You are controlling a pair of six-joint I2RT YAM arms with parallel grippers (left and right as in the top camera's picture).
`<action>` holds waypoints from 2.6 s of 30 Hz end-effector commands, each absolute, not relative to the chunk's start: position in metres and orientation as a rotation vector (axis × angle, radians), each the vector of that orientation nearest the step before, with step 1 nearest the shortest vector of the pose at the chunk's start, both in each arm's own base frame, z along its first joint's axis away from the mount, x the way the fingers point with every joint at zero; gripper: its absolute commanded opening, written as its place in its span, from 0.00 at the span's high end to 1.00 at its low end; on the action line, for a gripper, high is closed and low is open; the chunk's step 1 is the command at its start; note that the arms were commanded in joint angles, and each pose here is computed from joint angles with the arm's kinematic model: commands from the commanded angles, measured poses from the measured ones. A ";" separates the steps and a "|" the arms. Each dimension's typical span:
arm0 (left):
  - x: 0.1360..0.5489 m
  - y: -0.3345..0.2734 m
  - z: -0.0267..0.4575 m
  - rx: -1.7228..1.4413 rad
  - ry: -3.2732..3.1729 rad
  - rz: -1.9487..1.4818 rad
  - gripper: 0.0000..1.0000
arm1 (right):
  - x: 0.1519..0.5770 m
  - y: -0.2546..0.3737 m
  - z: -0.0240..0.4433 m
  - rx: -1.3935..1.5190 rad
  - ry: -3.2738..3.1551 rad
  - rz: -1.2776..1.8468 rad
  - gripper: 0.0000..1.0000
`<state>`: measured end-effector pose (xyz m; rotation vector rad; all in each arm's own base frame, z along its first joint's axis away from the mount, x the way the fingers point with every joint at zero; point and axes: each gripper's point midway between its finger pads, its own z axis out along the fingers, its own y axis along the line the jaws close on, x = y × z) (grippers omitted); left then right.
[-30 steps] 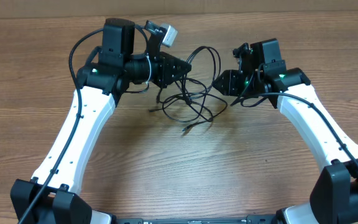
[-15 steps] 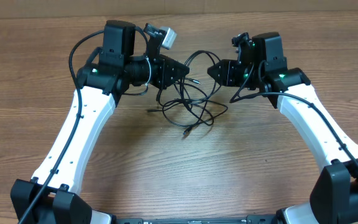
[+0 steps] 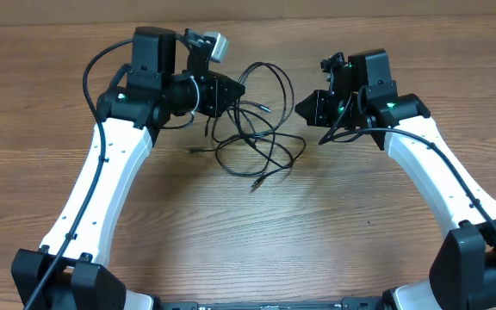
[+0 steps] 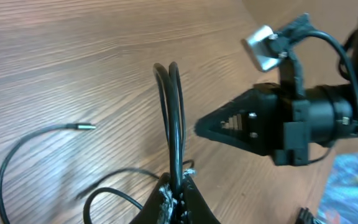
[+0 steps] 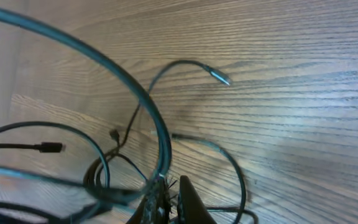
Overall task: Untangle cables
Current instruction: 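Pull the cables apart, left gripper holding up, right gripper pulling right, then open the right gripper and raise it away from the cables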
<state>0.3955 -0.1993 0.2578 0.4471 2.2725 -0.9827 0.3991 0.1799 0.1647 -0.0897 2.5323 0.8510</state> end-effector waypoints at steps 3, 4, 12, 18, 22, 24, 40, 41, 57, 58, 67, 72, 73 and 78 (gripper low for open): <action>0.398 -0.196 0.263 0.433 2.271 -0.959 0.96 | 0.402 0.182 0.185 -0.115 2.480 0.860 0.94; 0.397 -0.197 0.263 0.438 2.270 -0.966 0.96 | 0.402 0.183 0.185 -0.116 2.480 0.861 0.81; 0.388 -0.207 0.270 0.511 2.229 -1.048 0.96 | 0.404 0.185 0.186 -0.129 2.468 0.860 0.42; 0.370 -0.221 0.284 0.662 2.131 -1.194 0.96 | 0.411 0.187 0.193 -0.147 2.420 0.861 0.50; 0.366 -0.224 0.287 0.677 2.117 -1.228 0.96 | 0.412 0.187 0.194 -0.149 2.413 0.861 0.53; 0.364 -0.225 0.289 0.688 2.107 -1.245 0.96 | 0.412 0.187 0.194 -0.150 2.412 0.861 0.55; 0.380 -0.211 0.271 0.605 2.196 -1.067 0.96 | 0.410 0.186 0.192 -0.144 2.429 0.860 0.96; 0.384 -0.205 0.265 0.580 2.226 -1.016 0.96 | 0.410 0.185 0.190 -0.138 2.436 0.849 0.96; 0.385 -0.145 0.205 0.366 2.551 -0.541 0.46 | 0.425 0.111 0.266 0.046 2.347 0.311 0.96; 0.385 -0.145 0.205 0.366 2.551 -0.541 0.46 | 0.425 0.108 0.277 0.054 2.326 0.296 0.96; 0.385 -0.145 0.202 0.337 2.566 -0.550 0.43 | 0.408 0.117 0.326 -0.041 2.271 0.362 0.73; 0.387 -0.145 0.181 0.230 2.647 -0.576 0.39 | 0.393 0.120 0.279 -0.046 2.448 0.376 0.58; 0.388 -0.146 0.174 0.208 2.670 -0.581 0.38 | 0.391 0.119 0.270 -0.044 2.480 0.370 0.55; 0.395 -0.150 0.128 0.151 2.782 -0.588 0.47 | 0.390 0.119 0.246 -0.038 2.565 0.353 0.49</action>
